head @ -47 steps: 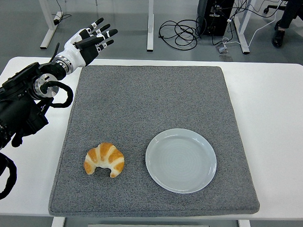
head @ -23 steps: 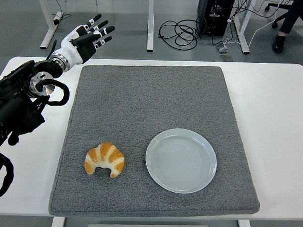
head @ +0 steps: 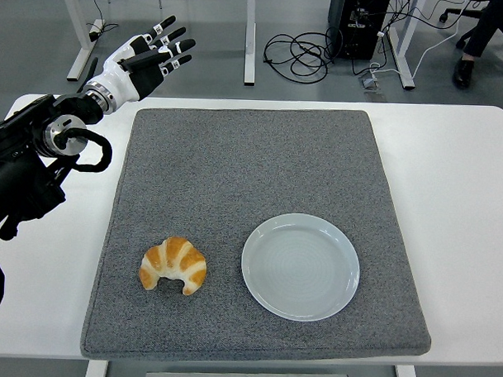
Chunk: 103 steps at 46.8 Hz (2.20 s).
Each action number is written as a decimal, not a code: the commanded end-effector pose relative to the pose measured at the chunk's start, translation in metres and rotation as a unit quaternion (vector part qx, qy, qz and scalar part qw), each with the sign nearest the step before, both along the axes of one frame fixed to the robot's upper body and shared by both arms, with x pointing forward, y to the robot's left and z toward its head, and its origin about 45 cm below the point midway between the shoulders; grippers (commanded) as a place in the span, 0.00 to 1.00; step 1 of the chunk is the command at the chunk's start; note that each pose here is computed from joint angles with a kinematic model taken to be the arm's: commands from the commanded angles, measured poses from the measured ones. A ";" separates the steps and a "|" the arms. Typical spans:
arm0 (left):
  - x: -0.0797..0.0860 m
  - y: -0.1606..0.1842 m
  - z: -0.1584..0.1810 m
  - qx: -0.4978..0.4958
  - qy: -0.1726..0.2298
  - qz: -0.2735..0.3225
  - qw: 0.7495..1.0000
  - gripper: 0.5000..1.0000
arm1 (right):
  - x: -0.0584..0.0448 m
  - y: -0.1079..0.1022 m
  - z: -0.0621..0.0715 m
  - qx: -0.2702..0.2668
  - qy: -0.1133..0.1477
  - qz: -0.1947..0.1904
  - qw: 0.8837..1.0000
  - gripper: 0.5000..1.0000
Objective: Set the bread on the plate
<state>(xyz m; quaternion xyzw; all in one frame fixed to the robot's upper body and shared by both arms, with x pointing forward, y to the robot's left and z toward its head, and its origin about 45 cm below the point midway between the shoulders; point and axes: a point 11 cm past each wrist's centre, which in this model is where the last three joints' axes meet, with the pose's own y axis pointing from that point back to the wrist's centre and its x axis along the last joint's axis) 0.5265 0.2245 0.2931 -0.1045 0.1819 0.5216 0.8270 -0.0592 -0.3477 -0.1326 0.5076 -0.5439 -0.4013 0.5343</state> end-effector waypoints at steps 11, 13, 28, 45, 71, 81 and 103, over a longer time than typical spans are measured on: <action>-0.030 -0.013 0.033 0.041 -0.029 -0.025 0.998 0.95 | 0.000 0.000 0.000 0.000 0.000 -0.001 1.000 1.00; -0.033 -0.014 0.035 0.064 -0.035 -0.028 0.997 0.95 | -0.001 0.000 0.000 0.000 0.000 -0.001 1.000 1.00; -0.070 -0.012 0.052 0.304 -0.159 -0.085 0.935 0.95 | 0.000 0.000 0.000 0.000 0.000 0.000 1.000 1.00; -0.124 -0.011 0.064 0.412 -0.210 -0.176 0.869 0.95 | 0.000 0.000 0.000 0.000 0.000 0.000 1.000 1.00; -0.151 0.028 0.099 0.562 -0.258 -0.245 0.747 0.94 | 0.000 0.000 0.000 0.000 0.000 0.000 1.000 1.00; -0.162 0.026 0.091 0.583 -0.250 -0.300 0.713 0.95 | 0.000 0.000 0.000 0.000 0.000 -0.001 1.000 1.00; -0.188 0.009 0.020 0.590 -0.228 -0.378 0.676 0.94 | 0.000 0.000 0.000 0.000 0.000 0.000 1.000 1.00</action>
